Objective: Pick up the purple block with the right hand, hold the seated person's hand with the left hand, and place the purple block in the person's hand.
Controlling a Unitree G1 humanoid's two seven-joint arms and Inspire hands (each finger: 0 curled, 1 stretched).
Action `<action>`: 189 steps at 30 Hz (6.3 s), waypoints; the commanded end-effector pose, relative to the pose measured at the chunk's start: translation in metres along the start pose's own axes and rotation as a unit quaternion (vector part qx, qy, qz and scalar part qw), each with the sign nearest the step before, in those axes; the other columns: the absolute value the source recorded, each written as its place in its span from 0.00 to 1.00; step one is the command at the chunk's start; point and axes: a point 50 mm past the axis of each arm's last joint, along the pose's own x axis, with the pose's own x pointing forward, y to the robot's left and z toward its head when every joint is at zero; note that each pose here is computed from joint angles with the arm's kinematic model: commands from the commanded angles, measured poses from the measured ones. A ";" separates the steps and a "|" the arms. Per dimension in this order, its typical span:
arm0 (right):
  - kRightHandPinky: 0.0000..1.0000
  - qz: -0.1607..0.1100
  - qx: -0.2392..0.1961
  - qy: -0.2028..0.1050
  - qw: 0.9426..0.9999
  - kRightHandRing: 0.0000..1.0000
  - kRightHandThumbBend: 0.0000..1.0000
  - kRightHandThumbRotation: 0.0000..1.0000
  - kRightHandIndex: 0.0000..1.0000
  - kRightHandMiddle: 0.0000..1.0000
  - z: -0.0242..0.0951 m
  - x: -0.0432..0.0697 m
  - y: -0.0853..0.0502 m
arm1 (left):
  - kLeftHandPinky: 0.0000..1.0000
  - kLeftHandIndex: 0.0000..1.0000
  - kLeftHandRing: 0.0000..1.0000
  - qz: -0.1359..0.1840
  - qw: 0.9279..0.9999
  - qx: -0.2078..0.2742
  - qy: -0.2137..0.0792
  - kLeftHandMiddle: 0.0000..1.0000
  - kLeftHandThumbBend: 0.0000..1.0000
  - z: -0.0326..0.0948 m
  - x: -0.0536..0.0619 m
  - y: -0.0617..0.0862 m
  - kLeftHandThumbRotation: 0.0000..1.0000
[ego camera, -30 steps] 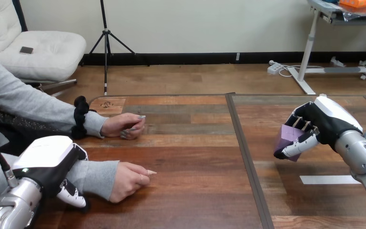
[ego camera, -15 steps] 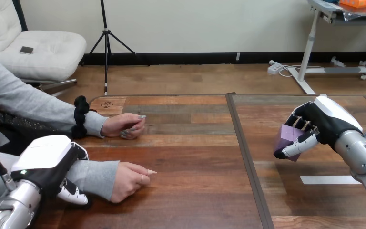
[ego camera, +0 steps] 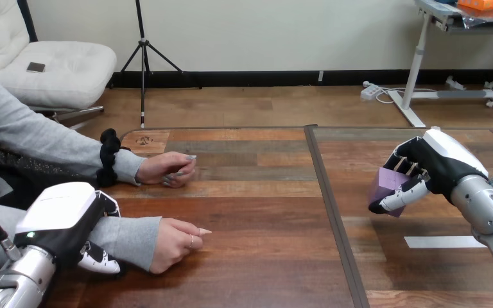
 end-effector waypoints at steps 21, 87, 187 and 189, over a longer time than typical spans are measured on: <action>0.37 -0.039 0.007 -0.044 0.998 0.42 0.84 0.00 0.46 0.46 0.020 0.005 -0.020 | 0.19 0.36 0.25 0.062 0.996 -0.045 -0.046 0.33 0.77 0.010 0.002 0.017 0.00; 0.37 -0.060 0.056 -0.125 0.989 0.40 0.82 0.00 0.44 0.44 0.046 0.005 -0.015 | 0.14 0.31 0.19 0.166 0.975 -0.105 -0.108 0.27 0.66 0.032 -0.007 0.064 0.00; 0.33 -0.065 0.438 -0.177 0.879 0.37 0.84 0.00 0.44 0.43 0.073 -0.015 0.065 | 0.16 0.33 0.21 0.251 0.945 -0.150 -0.143 0.29 0.66 0.067 0.008 0.073 0.00; 0.33 -0.062 0.441 -0.175 0.878 0.37 0.84 0.00 0.44 0.43 0.073 -0.016 0.067 | 0.16 0.33 0.21 0.254 0.943 -0.155 -0.147 0.29 0.66 0.068 0.009 0.072 0.00</action>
